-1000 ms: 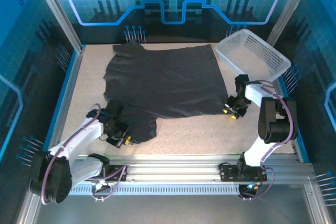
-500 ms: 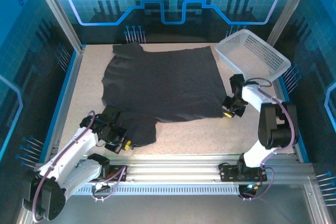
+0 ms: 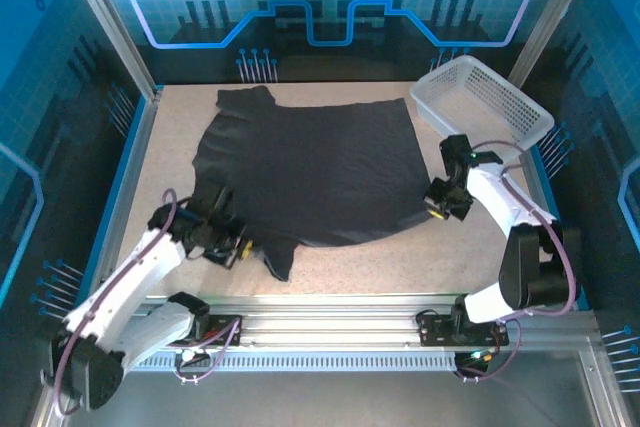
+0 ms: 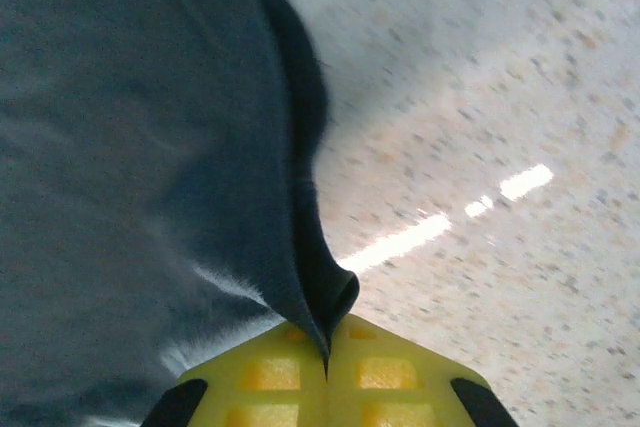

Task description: Fold and stack the t-shirts

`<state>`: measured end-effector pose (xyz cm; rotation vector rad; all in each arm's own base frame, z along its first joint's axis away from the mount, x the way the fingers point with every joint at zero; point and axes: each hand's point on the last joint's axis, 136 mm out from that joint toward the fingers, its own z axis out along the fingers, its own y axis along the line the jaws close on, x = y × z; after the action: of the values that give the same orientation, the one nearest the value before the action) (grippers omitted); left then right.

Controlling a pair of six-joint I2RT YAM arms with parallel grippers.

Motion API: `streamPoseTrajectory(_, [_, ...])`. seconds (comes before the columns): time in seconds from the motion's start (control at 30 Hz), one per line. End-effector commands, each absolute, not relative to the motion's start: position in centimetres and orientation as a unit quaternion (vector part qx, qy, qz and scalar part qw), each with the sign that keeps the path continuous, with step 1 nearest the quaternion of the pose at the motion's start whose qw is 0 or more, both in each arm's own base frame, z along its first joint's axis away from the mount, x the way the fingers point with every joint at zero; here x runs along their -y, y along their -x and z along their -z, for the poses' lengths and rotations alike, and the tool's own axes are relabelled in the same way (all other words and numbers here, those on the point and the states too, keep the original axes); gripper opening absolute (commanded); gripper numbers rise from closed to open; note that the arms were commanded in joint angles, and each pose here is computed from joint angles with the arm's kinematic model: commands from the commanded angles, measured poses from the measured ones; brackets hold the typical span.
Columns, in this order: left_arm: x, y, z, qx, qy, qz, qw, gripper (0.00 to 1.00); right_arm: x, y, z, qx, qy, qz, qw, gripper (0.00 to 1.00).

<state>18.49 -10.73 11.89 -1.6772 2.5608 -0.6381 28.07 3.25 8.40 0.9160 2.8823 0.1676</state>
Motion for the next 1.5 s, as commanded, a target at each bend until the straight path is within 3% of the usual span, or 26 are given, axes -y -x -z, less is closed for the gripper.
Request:
streamPoseTrajectory(0.0, [10.4, -24.8, -14.0, -0.81, 0.527, 0.244, 0.081, 0.0, -4.4, -30.2, -9.6, -0.949, -0.298, -0.081, 0.055, 0.0])
streamPoseTrajectory(0.3, [6.9, -33.8, -17.5, -0.801, 0.516, 0.267, 0.148, 0.0, -4.6, -36.1, -11.7, -0.946, -0.304, -0.083, 0.081, 0.0])
streamPoseTrajectory(0.6, [4.0, -38.6, -17.0, -0.8, 0.519, 0.249, 0.171, 0.0, -4.6, -39.8, -10.2, -0.941, -0.322, -0.079, 0.065, 0.0])
streamPoseTrajectory(1.1, [-1.0, -42.2, -16.7, -0.786, 0.543, 0.217, 0.202, 0.0, -3.0, -42.9, -8.4, -0.93, -0.363, -0.028, 0.056, 0.0])
streamPoseTrajectory(1.47, [-2.3, -42.8, -14.6, -0.794, 0.545, 0.195, 0.184, 0.0, -2.8, -44.2, -7.8, -0.928, -0.369, -0.027, 0.054, 0.0])
